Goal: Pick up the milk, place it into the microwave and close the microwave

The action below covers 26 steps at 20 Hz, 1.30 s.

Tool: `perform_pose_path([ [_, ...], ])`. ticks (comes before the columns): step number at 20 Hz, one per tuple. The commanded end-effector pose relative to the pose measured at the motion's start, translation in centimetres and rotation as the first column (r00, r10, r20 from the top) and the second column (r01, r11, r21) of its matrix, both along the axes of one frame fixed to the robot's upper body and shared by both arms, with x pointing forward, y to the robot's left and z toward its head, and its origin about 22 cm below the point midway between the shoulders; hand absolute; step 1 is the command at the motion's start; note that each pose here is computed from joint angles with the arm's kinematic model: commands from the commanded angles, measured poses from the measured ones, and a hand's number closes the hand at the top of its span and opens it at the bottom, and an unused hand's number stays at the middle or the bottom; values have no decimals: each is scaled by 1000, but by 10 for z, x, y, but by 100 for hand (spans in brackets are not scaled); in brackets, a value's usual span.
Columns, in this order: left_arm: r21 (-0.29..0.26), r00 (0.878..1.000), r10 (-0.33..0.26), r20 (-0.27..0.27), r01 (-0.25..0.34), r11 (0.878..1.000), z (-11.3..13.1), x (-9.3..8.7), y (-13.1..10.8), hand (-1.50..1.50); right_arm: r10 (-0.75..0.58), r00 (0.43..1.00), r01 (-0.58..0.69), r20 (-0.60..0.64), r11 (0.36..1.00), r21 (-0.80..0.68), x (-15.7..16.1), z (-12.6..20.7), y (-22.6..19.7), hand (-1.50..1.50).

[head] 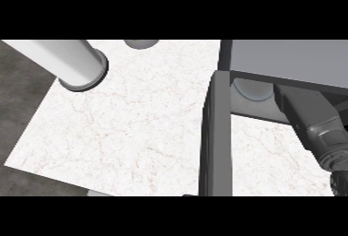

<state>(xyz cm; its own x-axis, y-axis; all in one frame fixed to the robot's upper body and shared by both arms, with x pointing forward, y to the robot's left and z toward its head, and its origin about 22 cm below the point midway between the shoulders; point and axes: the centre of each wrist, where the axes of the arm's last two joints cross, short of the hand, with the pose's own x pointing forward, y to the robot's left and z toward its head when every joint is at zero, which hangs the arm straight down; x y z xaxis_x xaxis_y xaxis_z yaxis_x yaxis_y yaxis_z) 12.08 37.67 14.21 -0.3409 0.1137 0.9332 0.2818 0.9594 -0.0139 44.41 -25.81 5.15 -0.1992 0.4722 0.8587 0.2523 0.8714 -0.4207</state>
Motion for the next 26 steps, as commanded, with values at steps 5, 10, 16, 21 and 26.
perform_pose_path([
  [5, 9, 999, -31, -36, 32, 999, -7, 5, -2, -150, 72, 996, -71, 56, 997, -25, 16, 28, 60, -150],
  [10, -9, 998, -45, -53, 45, 999, -18, 9, -8, -150, 1, 995, -2, 103, 1000, 6, 19, 36, 68, -150],
  [16, -9, 996, -40, -78, 39, 999, -26, 6, -12, -150, -33, 994, 32, 105, 999, 6, 17, 32, 44, -150],
  [21, -15, 994, -50, -97, 49, 999, -38, 4, -19, -150, 28, 998, -28, 56, 1000, 2, 14, 24, 40, -150],
  [26, -33, 984, -158, -86, 155, 987, -52, 6, -32, -150, 100, 995, -101, 18, 993, 60, 4, 4, 18, -150],
])
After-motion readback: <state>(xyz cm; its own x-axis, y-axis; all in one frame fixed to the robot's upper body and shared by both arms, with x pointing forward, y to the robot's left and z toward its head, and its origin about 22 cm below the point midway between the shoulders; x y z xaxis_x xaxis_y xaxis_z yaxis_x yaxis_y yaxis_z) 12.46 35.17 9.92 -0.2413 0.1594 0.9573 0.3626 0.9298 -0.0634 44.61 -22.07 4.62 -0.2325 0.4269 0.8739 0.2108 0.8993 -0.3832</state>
